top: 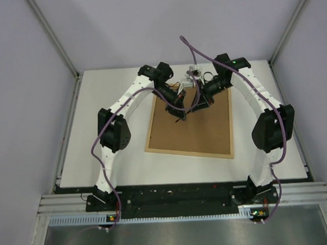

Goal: Take the photo out of the frame
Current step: Adjust the screwdriver.

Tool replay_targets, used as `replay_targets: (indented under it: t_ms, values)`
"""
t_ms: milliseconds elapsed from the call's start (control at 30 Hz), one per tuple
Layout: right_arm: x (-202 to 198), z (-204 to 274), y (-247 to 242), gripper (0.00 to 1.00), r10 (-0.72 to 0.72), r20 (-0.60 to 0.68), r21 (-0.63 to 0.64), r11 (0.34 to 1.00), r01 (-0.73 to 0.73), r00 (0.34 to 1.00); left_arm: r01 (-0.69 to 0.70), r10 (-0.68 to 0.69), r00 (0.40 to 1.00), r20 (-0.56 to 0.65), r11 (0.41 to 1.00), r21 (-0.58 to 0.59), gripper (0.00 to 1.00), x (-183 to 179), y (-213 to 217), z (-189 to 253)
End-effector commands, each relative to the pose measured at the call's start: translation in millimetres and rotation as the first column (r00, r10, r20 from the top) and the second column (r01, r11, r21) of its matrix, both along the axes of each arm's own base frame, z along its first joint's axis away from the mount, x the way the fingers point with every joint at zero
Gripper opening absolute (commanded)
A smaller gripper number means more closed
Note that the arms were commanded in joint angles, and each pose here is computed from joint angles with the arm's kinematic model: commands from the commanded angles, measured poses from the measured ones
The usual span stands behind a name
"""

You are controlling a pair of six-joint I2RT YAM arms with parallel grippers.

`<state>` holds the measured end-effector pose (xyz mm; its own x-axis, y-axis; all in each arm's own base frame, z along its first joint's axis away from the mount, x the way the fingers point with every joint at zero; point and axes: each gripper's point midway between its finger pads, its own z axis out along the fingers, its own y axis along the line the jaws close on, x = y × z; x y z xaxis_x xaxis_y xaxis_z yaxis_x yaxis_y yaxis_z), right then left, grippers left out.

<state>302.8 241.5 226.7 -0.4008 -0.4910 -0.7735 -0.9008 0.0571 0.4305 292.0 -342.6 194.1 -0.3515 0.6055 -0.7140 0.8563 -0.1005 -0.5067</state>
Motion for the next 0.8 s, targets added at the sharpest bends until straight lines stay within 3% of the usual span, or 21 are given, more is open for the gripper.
replay_targets:
  t_ms: [0,333,533,667,767]
  values:
    - [-32.3,7.3,3.3,0.00,0.088,-0.048,-0.019,0.996,-0.089,0.995,-0.006,0.015,0.988,-0.153,0.998,0.059,0.00,-35.5,13.2,28.0]
    - [-13.0,23.2,-7.1,0.00,-0.022,-0.037,0.006,1.000,0.023,0.999,-0.172,0.175,0.975,-0.140,0.985,0.033,0.62,3.5,37.8,40.3]
    - [12.3,16.4,-10.0,0.00,-0.209,-0.077,0.028,0.977,0.211,0.975,-0.392,0.392,0.913,-0.111,0.920,0.020,0.76,48.0,89.0,43.5]
    - [35.0,0.0,-1.9,0.00,-0.368,-0.168,0.044,0.924,0.380,0.915,-0.622,0.625,0.781,-0.014,0.779,0.077,0.80,86.8,134.2,10.9]
    - [55.6,-17.4,5.7,0.00,-0.491,-0.308,0.049,0.847,0.529,0.815,-0.720,0.716,0.694,0.077,0.685,0.109,0.81,104.0,152.9,-23.1]
